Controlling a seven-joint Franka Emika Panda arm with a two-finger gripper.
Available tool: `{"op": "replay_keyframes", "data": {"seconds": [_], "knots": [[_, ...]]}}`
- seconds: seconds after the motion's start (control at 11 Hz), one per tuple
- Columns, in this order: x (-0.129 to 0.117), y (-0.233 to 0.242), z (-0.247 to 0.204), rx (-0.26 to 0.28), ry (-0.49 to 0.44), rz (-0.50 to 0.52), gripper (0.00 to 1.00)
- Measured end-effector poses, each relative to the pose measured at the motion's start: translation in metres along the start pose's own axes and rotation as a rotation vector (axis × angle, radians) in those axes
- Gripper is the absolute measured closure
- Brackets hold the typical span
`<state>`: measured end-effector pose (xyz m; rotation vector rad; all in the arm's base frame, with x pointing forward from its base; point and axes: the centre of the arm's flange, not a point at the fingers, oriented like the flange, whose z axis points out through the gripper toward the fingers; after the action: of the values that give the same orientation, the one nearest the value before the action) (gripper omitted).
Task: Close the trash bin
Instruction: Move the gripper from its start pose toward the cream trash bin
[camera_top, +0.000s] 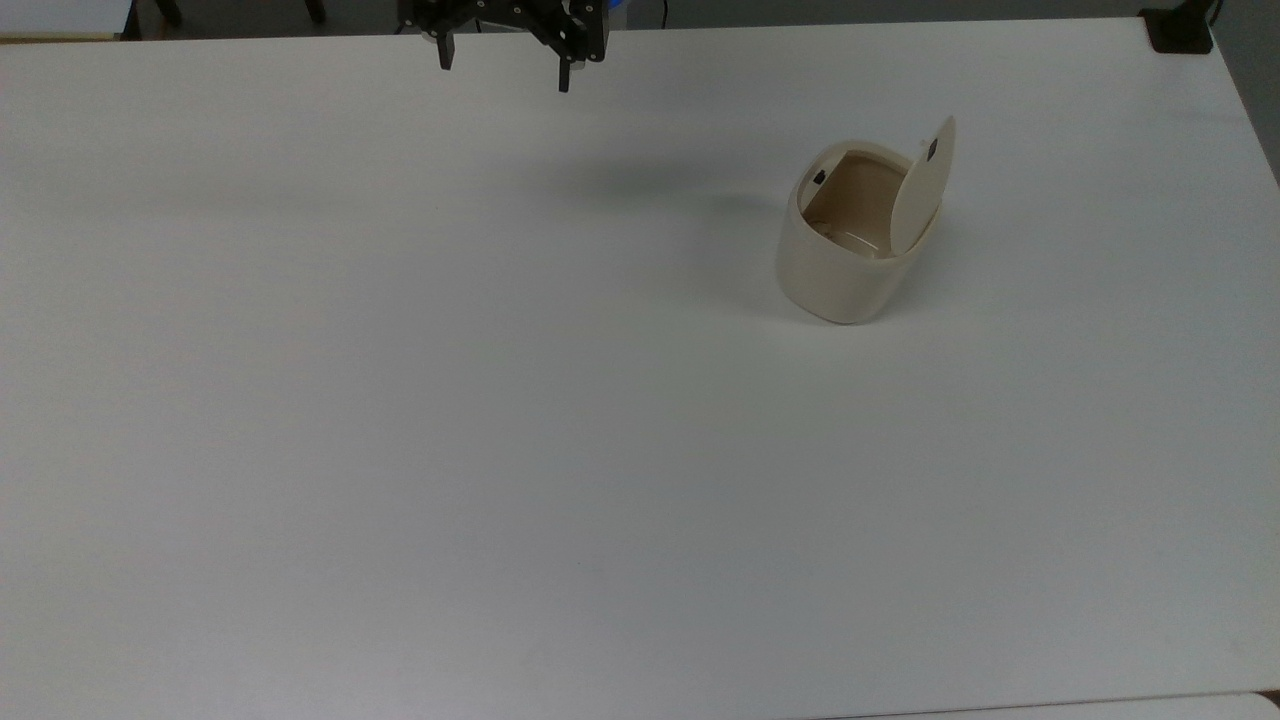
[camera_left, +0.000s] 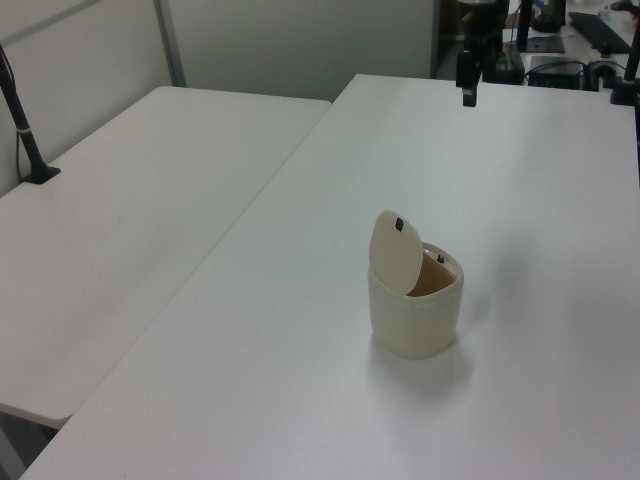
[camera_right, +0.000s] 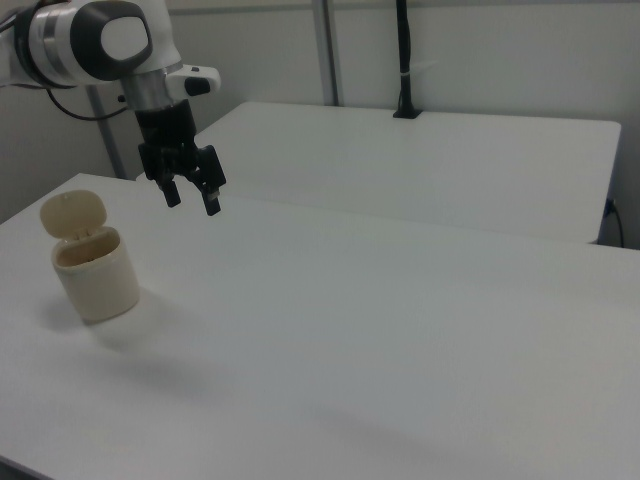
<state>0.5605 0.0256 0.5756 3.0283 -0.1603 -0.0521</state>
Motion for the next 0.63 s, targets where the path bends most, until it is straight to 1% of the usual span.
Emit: {"op": "replay_keyframes", "data": {"seconds": [0.27, 0.63], "knots": [[0.000, -0.002, 0.003, -0.001, -0.007, -0.003, 0.00], [0.002, -0.008, 0.011, 0.019, -0.025, -0.013, 0.00]]}}
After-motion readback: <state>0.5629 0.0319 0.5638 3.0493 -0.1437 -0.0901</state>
